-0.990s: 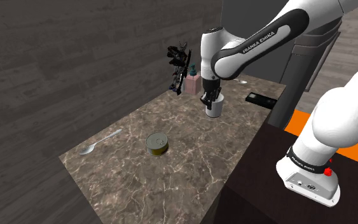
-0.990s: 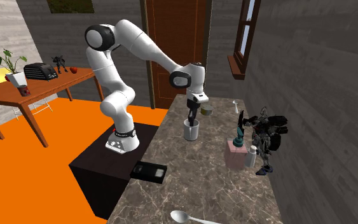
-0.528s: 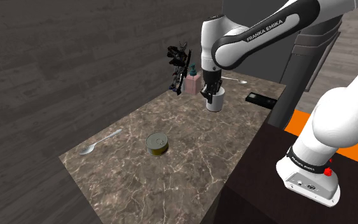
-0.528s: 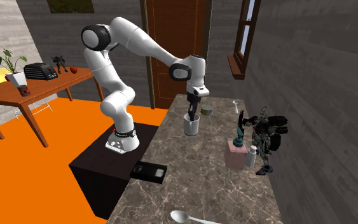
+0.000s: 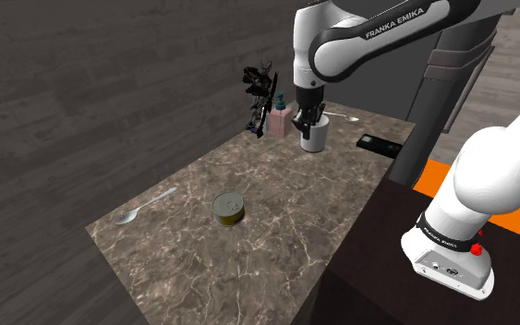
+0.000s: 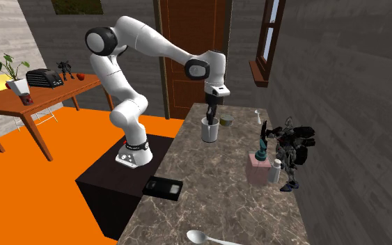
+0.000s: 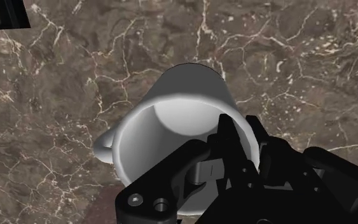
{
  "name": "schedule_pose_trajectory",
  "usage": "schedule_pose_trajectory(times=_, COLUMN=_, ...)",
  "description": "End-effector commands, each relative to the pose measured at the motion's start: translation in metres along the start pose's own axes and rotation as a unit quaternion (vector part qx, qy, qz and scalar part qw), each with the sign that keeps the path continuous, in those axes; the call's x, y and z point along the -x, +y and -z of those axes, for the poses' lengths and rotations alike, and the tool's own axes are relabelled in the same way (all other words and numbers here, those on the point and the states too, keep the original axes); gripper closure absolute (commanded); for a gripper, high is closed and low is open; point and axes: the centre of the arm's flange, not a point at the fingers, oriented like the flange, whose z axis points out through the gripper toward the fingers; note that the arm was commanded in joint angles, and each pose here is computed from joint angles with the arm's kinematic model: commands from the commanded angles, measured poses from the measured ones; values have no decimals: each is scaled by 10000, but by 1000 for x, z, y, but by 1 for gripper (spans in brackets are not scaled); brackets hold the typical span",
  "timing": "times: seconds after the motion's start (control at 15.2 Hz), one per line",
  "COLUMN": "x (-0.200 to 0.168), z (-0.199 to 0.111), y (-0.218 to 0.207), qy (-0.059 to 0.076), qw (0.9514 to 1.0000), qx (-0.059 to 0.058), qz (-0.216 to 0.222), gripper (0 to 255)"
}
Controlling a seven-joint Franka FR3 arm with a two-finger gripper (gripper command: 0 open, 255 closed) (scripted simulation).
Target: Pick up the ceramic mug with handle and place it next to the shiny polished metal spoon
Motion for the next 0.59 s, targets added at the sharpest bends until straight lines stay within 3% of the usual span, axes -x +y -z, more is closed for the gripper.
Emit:
schedule_pose_trajectory(times=0.0, x=0, z=11, y=0, qy=-1, qw=10000, qx=1, qz=0, gripper=255)
schedule_pose_trajectory(times=0.53, x=0, z=53, y=2, qy=-1, qw=10000, qx=1, qz=0, gripper=255)
